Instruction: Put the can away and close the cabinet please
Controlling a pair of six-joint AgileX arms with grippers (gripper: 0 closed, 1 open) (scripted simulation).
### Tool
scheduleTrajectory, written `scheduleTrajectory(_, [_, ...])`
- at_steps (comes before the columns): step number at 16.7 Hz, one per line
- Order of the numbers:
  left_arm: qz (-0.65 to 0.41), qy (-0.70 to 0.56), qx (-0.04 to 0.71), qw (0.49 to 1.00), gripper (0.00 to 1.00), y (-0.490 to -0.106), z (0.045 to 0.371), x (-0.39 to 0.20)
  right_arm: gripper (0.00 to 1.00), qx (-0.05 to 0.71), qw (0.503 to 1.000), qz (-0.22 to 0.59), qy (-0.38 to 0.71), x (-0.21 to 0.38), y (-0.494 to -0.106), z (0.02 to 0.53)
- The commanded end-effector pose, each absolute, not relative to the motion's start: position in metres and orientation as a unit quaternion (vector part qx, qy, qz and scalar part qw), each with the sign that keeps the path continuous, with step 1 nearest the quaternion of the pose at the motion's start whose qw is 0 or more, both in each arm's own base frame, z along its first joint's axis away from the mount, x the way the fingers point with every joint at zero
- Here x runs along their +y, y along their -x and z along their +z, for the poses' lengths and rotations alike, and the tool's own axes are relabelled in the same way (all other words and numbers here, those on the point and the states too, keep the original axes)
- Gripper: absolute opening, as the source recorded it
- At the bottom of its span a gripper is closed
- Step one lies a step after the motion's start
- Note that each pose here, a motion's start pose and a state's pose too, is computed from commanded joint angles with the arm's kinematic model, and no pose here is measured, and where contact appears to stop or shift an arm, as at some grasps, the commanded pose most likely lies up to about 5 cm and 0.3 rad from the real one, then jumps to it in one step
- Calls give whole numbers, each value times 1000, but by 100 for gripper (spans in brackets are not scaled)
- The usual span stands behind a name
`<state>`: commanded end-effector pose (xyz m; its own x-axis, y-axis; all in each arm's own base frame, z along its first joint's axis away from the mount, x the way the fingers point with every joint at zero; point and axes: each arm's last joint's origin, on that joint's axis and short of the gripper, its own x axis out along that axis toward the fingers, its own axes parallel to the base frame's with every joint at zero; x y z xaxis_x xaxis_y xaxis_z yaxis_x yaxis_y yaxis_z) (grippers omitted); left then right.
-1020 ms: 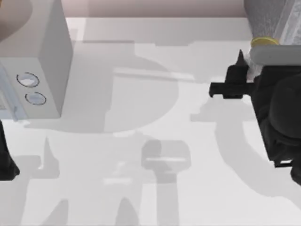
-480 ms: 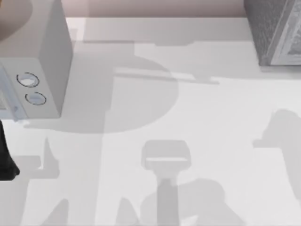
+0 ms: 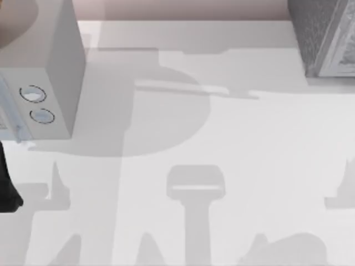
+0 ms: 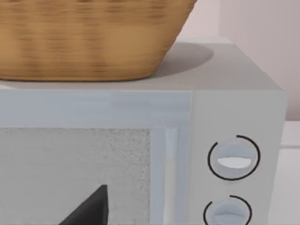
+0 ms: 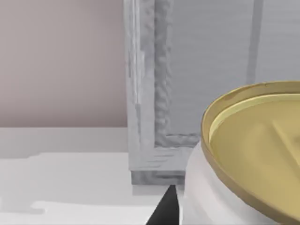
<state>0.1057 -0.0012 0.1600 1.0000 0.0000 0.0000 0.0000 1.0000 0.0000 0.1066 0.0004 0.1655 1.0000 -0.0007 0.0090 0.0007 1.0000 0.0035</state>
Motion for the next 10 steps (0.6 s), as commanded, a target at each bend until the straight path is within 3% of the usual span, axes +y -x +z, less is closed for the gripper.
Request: scheduleTrajectory(10, [0, 0, 0, 1000, 100, -106, 160, -1, 0, 10, 1000, 2, -2, 0, -106, 176])
